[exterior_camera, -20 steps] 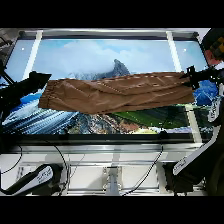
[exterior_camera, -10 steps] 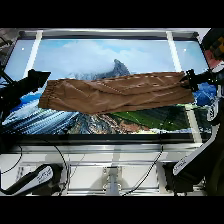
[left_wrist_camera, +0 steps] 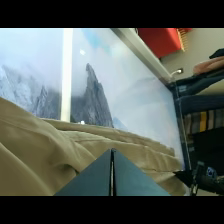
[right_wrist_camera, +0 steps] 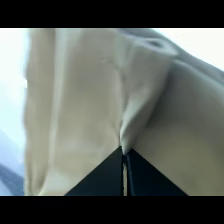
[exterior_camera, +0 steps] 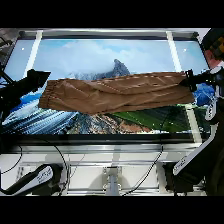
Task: Fold the clothes and pants, and hang the long-sleeved shirts on hangers.
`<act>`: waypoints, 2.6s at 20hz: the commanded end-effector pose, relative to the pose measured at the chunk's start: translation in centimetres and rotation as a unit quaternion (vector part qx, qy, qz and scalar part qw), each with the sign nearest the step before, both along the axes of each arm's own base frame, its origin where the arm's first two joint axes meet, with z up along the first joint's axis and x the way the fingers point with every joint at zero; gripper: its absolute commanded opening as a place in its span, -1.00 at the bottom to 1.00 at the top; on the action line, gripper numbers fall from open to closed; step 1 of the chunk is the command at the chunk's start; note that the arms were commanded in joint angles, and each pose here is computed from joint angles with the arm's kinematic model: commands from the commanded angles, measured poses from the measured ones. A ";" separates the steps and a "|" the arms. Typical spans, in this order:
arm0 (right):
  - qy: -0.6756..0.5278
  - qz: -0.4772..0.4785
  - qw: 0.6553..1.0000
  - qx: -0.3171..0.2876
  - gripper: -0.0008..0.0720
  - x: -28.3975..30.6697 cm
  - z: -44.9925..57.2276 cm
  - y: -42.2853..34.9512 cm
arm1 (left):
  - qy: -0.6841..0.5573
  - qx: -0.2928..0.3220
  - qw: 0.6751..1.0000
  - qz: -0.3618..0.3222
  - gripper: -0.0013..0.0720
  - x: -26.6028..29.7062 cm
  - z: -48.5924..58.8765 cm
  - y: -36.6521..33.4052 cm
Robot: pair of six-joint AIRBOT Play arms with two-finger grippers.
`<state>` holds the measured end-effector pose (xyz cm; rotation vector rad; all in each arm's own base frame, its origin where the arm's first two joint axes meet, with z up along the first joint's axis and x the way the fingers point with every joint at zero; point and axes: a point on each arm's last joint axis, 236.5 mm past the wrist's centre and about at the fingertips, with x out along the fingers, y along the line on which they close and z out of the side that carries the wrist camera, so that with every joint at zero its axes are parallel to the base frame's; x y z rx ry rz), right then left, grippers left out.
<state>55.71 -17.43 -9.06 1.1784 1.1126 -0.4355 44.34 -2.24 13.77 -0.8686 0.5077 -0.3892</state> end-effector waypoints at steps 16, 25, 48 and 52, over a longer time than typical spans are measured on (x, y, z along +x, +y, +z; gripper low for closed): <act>-0.311 -0.103 0.940 -0.098 0.14 12.6 13.6 -1.5 | 0.000 0.001 1.000 0.000 -0.92 0.0 0.0 0.0; -0.265 0.083 0.949 -0.148 -0.94 4.9 19.7 -0.8 | 0.181 0.183 0.965 0.055 -0.92 -1.8 -9.0 7.7; -0.155 0.350 0.923 0.039 0.73 -4.8 19.2 14.9 | 0.325 0.045 0.944 0.023 0.76 -0.6 -18.4 14.6; -0.154 0.375 0.913 0.042 0.73 -4.8 19.2 17.7 | 0.317 0.051 0.946 0.035 0.76 0.9 -18.8 16.1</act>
